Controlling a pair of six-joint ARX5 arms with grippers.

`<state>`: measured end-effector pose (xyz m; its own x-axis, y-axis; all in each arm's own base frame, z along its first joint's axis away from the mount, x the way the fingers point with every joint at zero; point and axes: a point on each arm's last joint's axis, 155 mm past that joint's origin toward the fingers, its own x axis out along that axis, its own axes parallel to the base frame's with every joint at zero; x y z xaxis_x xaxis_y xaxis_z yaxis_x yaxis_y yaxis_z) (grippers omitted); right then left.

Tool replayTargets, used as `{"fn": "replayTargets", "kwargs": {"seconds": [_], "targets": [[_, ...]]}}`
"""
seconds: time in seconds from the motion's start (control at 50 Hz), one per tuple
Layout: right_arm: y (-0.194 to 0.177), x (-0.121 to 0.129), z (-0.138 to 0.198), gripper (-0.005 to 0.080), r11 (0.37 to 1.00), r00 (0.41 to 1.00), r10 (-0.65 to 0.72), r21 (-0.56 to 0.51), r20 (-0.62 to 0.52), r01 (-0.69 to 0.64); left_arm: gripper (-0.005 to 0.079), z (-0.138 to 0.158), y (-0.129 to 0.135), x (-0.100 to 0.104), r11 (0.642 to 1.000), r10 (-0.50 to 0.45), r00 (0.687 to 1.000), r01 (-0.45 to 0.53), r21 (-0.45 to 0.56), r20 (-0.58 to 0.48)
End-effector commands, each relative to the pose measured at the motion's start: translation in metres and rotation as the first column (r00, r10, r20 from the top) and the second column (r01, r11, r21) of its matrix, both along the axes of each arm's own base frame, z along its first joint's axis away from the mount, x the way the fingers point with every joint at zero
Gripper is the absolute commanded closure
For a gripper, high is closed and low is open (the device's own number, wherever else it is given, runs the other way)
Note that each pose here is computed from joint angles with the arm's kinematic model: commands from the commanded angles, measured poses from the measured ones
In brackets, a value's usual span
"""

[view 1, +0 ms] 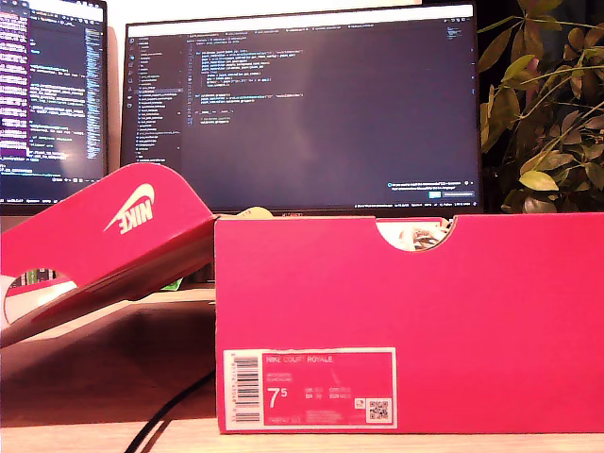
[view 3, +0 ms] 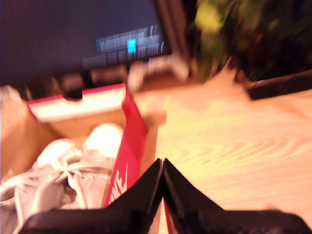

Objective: Close the red shoebox by pushing the lid with your left arm and holding the box in place with your right arm

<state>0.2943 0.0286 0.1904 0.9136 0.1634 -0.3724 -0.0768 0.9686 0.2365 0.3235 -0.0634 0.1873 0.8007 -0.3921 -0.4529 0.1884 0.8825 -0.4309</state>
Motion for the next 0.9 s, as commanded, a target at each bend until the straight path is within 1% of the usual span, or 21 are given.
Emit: {"fn": "replayTargets", "kwargs": {"seconds": [0.0,0.1,0.12,0.24,0.26,0.42,0.54,0.68,0.78,0.88], "targets": [[0.000,0.010,0.005,0.0764,0.999,1.000,0.017,-0.036,-0.008,-0.017,0.0762,-0.012,0.005,0.006,1.000,-0.002,0.999,0.001,-0.009,-0.051],[0.000,0.025,0.000,0.0764,0.998,0.998,0.027,-0.051,-0.059,-0.030,0.0762,-0.029,0.013,0.016,1.000,-0.005,0.991,0.000,-0.032,-0.130],[0.000,0.029,-0.003,0.0764,0.997,0.997,0.036,-0.069,-0.071,-0.041,0.0762,-0.031,0.014,0.017,0.999,-0.007,0.990,0.002,-0.035,-0.143],[0.005,0.044,-0.014,0.0764,0.994,0.988,0.073,-0.073,-0.133,-0.083,0.0762,-0.060,0.019,0.021,0.997,-0.024,0.964,0.004,-0.076,-0.263],[0.007,0.046,-0.017,0.0764,0.993,0.986,0.080,-0.071,-0.145,-0.091,0.0762,-0.065,0.020,0.021,0.998,-0.037,0.962,0.019,-0.068,-0.272],[0.016,0.059,-0.046,0.0764,0.990,0.961,0.124,-0.038,-0.248,-0.138,0.0762,-0.095,0.020,0.024,0.996,-0.065,0.927,0.035,-0.086,-0.369],[0.027,0.062,-0.075,0.0764,0.984,0.932,0.159,-0.025,-0.327,-0.176,0.0761,-0.112,0.019,0.023,0.994,-0.077,0.899,0.036,-0.103,-0.431],[0.048,0.060,-0.104,0.0764,0.969,0.891,0.217,-0.024,-0.398,-0.246,0.0762,-0.129,0.018,0.018,0.993,-0.096,0.865,0.048,-0.110,-0.493],[0.066,0.060,-0.113,0.0764,0.956,0.874,0.260,-0.020,-0.411,-0.294,0.0762,-0.135,0.019,0.016,0.992,-0.103,0.847,0.050,-0.114,-0.522],[0.083,0.059,-0.114,0.0764,0.941,0.866,0.300,-0.021,-0.400,-0.336,0.0762,-0.138,0.017,0.013,0.991,-0.114,0.834,0.058,-0.120,-0.540]]}}
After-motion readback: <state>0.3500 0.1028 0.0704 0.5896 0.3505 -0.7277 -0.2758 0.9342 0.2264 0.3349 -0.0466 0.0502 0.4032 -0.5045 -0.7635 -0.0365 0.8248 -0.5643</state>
